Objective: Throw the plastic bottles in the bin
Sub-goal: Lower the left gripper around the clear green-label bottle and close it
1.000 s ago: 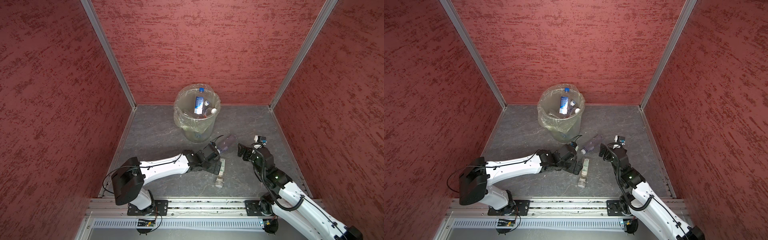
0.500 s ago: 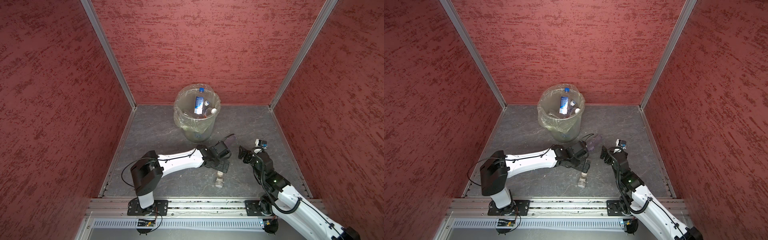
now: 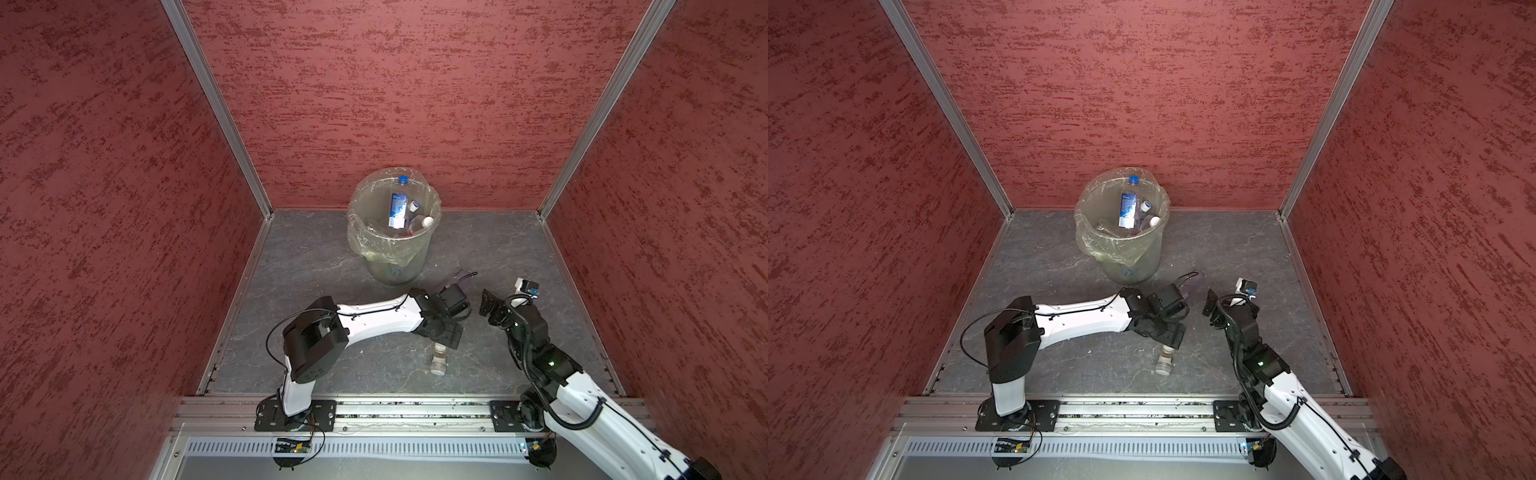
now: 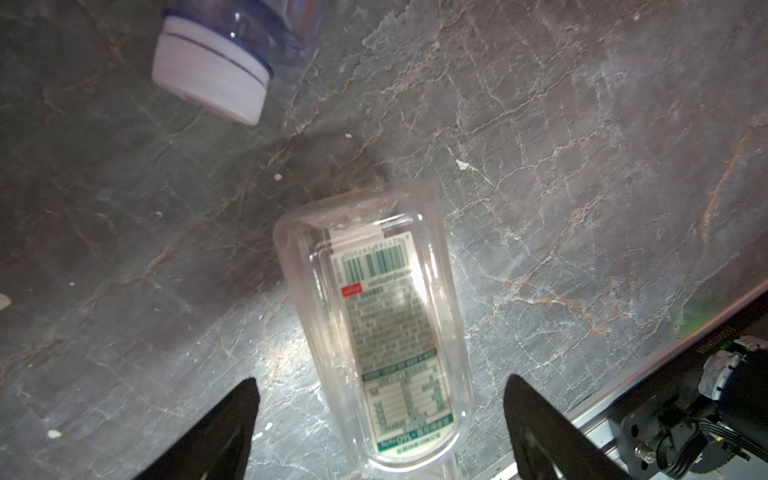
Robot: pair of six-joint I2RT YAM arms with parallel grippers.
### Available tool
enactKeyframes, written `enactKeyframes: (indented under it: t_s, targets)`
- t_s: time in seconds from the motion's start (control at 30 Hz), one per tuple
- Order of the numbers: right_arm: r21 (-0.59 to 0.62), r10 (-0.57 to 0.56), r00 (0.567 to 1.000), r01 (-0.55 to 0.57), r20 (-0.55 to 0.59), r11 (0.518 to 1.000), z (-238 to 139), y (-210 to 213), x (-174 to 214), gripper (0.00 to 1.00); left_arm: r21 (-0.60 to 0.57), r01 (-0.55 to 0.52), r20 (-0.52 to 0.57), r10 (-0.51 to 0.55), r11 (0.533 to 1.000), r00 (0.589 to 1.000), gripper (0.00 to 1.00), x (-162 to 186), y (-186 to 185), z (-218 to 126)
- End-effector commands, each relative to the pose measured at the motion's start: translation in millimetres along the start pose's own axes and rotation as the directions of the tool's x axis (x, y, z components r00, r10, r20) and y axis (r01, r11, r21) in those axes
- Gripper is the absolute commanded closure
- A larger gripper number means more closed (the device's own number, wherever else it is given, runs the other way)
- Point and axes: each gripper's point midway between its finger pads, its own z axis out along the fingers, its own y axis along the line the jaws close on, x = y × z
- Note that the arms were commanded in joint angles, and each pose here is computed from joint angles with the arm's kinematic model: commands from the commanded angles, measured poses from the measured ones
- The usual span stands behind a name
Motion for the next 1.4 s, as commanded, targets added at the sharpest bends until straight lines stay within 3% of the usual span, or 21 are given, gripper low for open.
enactKeyframes:
  t_s: [0.0, 0.63, 0.9, 1.37]
  targets:
    - [0.033, 0.032, 0.999, -0.033, 0.043, 0.999, -1.7, -2.6, -16.3, 0.01, 0.009, -0.003, -0.033, 0.004, 1.0, 0.999, 0.09, -0.9, -7.0, 6.1]
    - [0.067, 0.025, 0.999, -0.026, 0.027, 0.997, 3.5, -5.8, -13.1, 0.01, -0.08, 0.008, -0.103, -0.016, 0.997, 0.995, 0.15, 2.7, 8.5, 30.0]
    - [0.072, 0.023, 0.999, -0.025, 0.025, 0.997, 4.8, -6.1, -12.3, 0.01, -0.145, -0.022, -0.144, 0.001, 0.989, 0.99, 0.24, 6.2, 21.4, 35.0]
    - [0.076, 0.02, 1.0, -0.021, 0.019, 0.997, 6.7, -5.6, -11.3, 0.01, -0.154, -0.037, -0.183, 0.008, 0.987, 0.983, 0.3, 11.8, 26.3, 43.1]
